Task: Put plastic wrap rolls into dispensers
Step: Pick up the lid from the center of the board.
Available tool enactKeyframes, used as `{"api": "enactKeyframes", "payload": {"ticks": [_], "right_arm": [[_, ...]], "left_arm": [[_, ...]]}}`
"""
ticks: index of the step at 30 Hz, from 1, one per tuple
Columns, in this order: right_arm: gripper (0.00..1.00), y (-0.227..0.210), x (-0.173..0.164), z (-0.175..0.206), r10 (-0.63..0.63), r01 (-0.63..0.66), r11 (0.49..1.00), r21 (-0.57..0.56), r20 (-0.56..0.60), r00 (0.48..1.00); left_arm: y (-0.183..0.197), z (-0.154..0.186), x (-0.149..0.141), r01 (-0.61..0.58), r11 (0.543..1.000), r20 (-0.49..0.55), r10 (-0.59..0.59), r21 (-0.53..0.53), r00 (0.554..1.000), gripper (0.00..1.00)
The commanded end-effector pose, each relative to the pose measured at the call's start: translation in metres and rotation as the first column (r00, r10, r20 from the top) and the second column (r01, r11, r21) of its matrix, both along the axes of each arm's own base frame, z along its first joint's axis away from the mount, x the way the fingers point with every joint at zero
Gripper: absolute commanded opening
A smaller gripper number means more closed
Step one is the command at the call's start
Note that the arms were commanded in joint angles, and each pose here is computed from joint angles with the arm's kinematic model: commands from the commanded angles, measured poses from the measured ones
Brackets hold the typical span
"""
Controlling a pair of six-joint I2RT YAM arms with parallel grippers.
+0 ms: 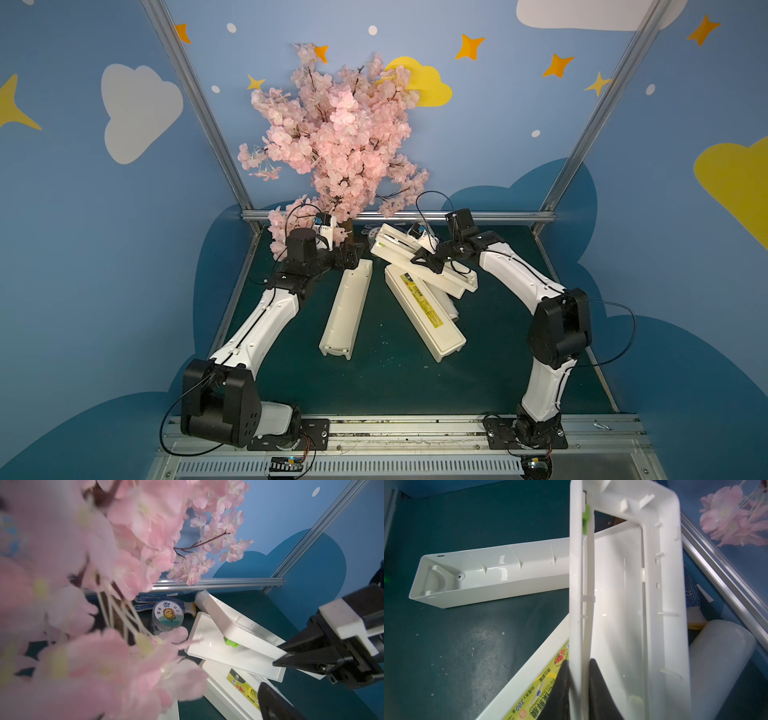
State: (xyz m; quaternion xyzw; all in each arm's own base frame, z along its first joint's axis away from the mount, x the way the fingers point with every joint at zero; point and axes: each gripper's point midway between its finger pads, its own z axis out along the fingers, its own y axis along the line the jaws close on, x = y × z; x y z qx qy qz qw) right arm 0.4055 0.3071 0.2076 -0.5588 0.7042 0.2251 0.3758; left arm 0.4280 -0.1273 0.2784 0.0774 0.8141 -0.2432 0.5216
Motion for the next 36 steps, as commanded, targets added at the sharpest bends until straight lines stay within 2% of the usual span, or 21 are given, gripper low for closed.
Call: {"api": "enactKeyframes", "payload": {"ticks": [1,6,9,15,18,26,32,36], "right_arm": [[0.0,0.002,0.008,0.018,0.001,0.003,1.0,-0.018,0.212,0.977],[0.0,0.008,-0.003,0.021,0.041,-0.03,0.999,-0.04,0.318,0.947],[0.0,0.01,-0.006,0.023,0.052,-0.036,0.998,-0.051,0.371,0.927],[0.0,0.013,-0.015,0.039,0.072,-0.051,0.997,-0.056,0.503,0.861],[0.0,0.015,-0.023,0.047,0.095,-0.075,0.995,-0.06,0.532,0.841],[0.0,0.023,-0.036,0.044,0.163,-0.12,0.986,-0.113,0.564,0.809],[0.0,0.025,-0.032,0.046,0.154,-0.091,0.987,-0.134,0.599,0.786],[0.0,0.028,-0.038,0.053,0.17,-0.119,0.985,-0.122,0.632,0.756]], "left_arm": [[-0.006,0.005,-0.004,0.113,0.991,-0.039,-0.115,-0.066,0.993,1.0],[-0.023,0.017,-0.002,0.259,0.952,-0.044,-0.269,-0.164,0.962,1.0],[-0.033,0.016,0.003,0.33,0.927,-0.04,-0.342,-0.18,0.939,1.0],[-0.036,0.007,0.016,0.388,0.914,-0.029,-0.394,-0.12,0.918,1.0],[-0.037,0.002,0.023,0.399,0.911,-0.035,-0.404,-0.102,0.914,1.0],[-0.05,0.0,0.041,0.458,0.871,-0.014,-0.468,-0.178,0.884,1.0],[-0.064,-0.006,0.032,0.535,0.811,-0.031,-0.557,-0.237,0.83,1.0],[-0.059,-0.014,0.03,0.528,0.834,-0.014,-0.537,-0.162,0.844,1.0]]}}
